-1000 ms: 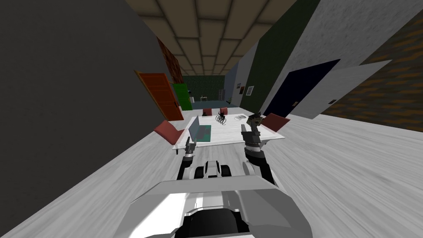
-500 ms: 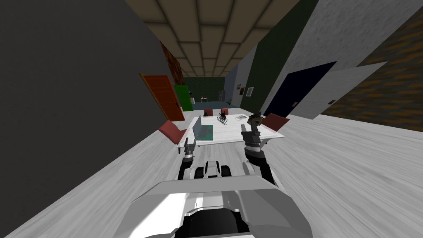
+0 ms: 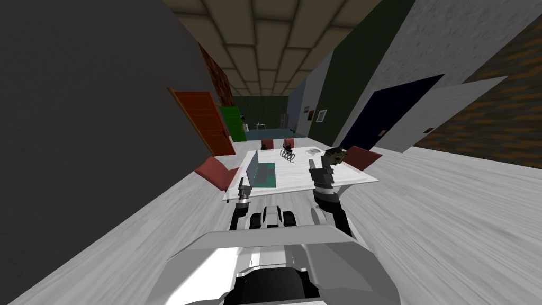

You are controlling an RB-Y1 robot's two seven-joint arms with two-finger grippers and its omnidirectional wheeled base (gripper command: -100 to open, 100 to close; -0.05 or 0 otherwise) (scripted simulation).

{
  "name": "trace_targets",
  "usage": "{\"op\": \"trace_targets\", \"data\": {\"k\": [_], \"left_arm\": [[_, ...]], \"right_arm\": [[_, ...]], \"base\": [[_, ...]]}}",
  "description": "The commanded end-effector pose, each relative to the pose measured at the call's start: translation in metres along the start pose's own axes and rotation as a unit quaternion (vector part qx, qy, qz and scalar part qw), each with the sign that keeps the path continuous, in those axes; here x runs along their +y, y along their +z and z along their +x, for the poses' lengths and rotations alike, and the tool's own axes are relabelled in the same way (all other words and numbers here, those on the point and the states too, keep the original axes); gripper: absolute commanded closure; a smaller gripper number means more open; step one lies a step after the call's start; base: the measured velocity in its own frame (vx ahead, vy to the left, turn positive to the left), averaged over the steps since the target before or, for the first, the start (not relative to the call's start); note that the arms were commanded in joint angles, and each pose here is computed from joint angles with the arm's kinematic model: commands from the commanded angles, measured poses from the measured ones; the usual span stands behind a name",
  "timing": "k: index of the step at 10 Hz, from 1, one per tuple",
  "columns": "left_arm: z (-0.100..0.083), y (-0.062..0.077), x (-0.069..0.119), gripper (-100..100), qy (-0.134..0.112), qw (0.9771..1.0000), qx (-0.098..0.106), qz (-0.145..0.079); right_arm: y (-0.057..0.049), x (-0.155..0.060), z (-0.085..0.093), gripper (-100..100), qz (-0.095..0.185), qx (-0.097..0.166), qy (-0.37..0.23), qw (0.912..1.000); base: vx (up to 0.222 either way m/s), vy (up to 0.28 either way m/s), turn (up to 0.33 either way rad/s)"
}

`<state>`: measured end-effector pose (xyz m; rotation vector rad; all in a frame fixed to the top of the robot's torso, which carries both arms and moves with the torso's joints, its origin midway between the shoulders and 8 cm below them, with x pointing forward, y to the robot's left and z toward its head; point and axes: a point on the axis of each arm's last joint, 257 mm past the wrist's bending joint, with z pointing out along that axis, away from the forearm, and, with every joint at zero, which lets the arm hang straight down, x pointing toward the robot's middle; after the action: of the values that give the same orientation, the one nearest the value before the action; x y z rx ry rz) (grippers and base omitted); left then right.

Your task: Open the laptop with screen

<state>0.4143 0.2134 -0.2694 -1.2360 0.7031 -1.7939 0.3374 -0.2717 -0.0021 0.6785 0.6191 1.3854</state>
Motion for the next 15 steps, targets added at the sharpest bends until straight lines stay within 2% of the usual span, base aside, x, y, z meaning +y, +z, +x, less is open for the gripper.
{"op": "trace_targets", "data": {"k": [1,3,4,5,7,8,9,12,15], "left_arm": [[0.003,0.01,0.0,-100,-0.002,1.0,0.0,-0.001],[0.006,0.023,-0.002,-100,-0.003,1.0,0.001,-0.002],[0.007,0.018,-0.004,-100,-0.003,1.0,0.001,0.0],[0.003,0.013,-0.001,100,-0.002,1.0,0.0,-0.001],[0.0,0.0,0.001,100,-0.001,1.0,0.0,-0.001],[0.004,0.008,-0.002,100,-0.006,1.0,0.003,0.004],[0.002,0.011,-0.002,100,0.029,0.9994,0.016,-0.002],[-0.002,0.017,-0.002,100,0.083,0.9959,0.034,-0.012],[-0.007,0.022,-0.002,100,0.136,0.9891,0.052,-0.02]], "right_arm": [[0.0,0.0,0.0,0,0.0,0.0,0.0,1.0],[0.0,0.0,0.0,0,0.0,0.0,0.0,1.0],[0.0,0.0,0.0,0,0.0,0.0,0.0,1.0],[0.0,0.0,0.0,0,0.0,0.0,0.0,1.0],[0.0,0.0,0.0,0,0.0,0.0,0.0,1.0],[0.0,0.0,0.0,0,0.0,0.0,0.0,1.0],[0.0,0.0,0.0,0,0.0,0.0,0.0,1.0],[0.0,0.0,0.0,0,0.0,0.0,0.0,1.0],[0.0,0.0,0.0,0,0.0,0.0,0.0,1.0]], "base": [[0.033,0.012,0.02],[0.015,0.007,0.015],[0.0,0.0,0.0],[-0.011,-0.007,-0.025],[-0.011,-0.011,-0.027],[-0.008,-0.01,-0.006],[-0.012,-0.059,0.001],[-0.016,-0.101,0.009],[-0.004,-0.081,0.007]]}}
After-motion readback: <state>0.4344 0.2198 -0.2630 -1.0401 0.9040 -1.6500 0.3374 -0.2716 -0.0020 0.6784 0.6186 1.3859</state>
